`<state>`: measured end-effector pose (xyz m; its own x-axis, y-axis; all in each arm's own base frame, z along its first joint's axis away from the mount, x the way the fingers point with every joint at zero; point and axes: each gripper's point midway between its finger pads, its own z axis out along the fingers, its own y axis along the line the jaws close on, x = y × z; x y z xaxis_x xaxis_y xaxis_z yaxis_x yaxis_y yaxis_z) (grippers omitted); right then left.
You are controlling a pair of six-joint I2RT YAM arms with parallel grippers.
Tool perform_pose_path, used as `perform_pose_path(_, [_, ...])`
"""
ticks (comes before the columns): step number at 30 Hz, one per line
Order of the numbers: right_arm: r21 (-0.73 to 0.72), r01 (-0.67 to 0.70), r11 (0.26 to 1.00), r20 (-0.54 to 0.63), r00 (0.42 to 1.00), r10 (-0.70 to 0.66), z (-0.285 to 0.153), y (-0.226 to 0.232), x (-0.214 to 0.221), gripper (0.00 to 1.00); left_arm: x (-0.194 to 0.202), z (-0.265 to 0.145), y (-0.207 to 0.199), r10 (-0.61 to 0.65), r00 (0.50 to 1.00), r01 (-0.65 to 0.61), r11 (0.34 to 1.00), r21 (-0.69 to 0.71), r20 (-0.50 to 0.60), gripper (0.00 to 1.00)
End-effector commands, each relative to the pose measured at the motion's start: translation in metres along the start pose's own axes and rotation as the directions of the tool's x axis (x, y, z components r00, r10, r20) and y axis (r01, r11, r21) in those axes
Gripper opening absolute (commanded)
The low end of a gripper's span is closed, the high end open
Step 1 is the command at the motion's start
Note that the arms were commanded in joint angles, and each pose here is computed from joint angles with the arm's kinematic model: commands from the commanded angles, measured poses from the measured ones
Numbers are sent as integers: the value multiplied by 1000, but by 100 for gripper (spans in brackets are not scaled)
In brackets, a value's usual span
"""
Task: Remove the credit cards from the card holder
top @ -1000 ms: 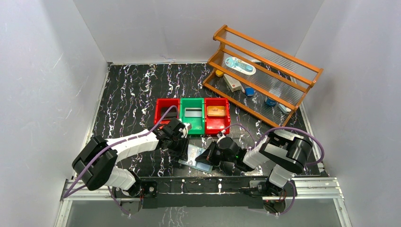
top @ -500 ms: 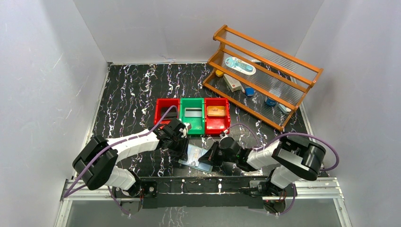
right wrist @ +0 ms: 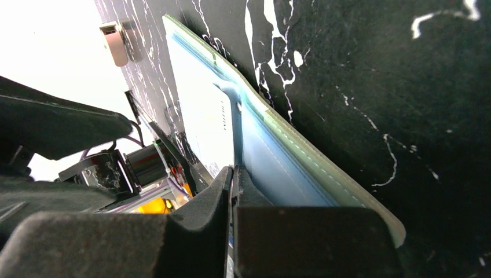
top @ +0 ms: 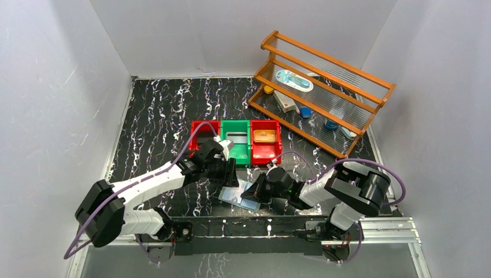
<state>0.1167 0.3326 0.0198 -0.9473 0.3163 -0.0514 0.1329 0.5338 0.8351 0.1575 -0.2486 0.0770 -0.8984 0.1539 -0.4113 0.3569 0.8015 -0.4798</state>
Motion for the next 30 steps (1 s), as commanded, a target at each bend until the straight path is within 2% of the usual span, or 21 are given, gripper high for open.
perform_pose_path(1, [104, 21, 994, 5, 1000, -21, 0, -31, 1, 9, 21, 19, -1, -9, 993, 14, 999, 36, -120, 42])
perform_pose_path(8, [65, 28, 998, 10, 1000, -28, -2, -25, 1, 11, 39, 26, 20, -22, 985, 15, 999, -38, -172, 40])
perform_pose_path(17, [24, 28, 999, 49, 998, -29, -3, -14, -7, 29, 57, 29, 33, -40, 975, 24, 997, -75, -219, 36])
perform_pose_path(20, [20, 33, 999, 62, 998, -34, -2, -11, -9, 30, 58, 29, 35, -41, 975, 24, 996, -82, -219, 35])
perform_pose_path(22, [20, 37, 999, 64, 997, -38, -1, -10, -10, 29, 58, 27, 36, -39, 975, 20, 996, -89, -218, 35])
perform_pose_path(30, [57, 30, 998, 78, 996, -35, -9, -22, -11, 12, 47, 15, 37, -13, 982, -10, 992, -126, -186, 35])
